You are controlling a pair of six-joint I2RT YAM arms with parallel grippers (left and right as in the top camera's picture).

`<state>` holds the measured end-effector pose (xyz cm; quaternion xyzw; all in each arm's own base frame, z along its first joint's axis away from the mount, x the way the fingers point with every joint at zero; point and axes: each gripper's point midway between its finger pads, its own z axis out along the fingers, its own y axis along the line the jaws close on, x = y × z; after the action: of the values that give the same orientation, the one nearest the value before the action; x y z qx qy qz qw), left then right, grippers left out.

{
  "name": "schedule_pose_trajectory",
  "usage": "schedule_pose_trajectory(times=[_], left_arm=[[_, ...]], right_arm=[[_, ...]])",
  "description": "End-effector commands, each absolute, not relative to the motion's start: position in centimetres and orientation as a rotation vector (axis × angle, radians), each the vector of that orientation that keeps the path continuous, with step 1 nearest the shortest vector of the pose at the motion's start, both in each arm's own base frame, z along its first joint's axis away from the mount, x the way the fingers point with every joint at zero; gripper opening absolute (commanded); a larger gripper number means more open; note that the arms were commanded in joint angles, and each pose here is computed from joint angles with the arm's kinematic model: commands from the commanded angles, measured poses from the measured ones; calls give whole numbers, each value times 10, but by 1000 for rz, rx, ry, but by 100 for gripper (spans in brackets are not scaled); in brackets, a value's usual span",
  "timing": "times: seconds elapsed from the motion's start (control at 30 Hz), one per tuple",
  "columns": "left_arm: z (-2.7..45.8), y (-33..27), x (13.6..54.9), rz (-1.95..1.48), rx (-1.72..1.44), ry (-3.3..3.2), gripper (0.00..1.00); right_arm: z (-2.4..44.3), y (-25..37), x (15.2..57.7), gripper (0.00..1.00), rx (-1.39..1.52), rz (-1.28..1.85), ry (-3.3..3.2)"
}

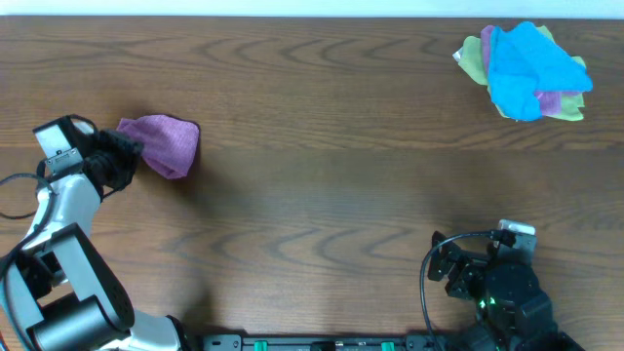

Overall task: Fold the cloth
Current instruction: 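Lower the cloth onto the table and open the left gripper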

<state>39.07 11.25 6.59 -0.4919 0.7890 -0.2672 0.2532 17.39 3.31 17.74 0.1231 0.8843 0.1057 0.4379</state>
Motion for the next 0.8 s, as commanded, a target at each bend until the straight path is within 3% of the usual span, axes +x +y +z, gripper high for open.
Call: schedule_pose_trajectory(times=[0.0,0.77], left_arm=[[64,127,385,-639,-1326,2165,6],[30,152,336,-422,-1500,2253,6]], right_arm=[[178,28,174,99,342,246,2187],[178,28,174,99,342,246,2187]])
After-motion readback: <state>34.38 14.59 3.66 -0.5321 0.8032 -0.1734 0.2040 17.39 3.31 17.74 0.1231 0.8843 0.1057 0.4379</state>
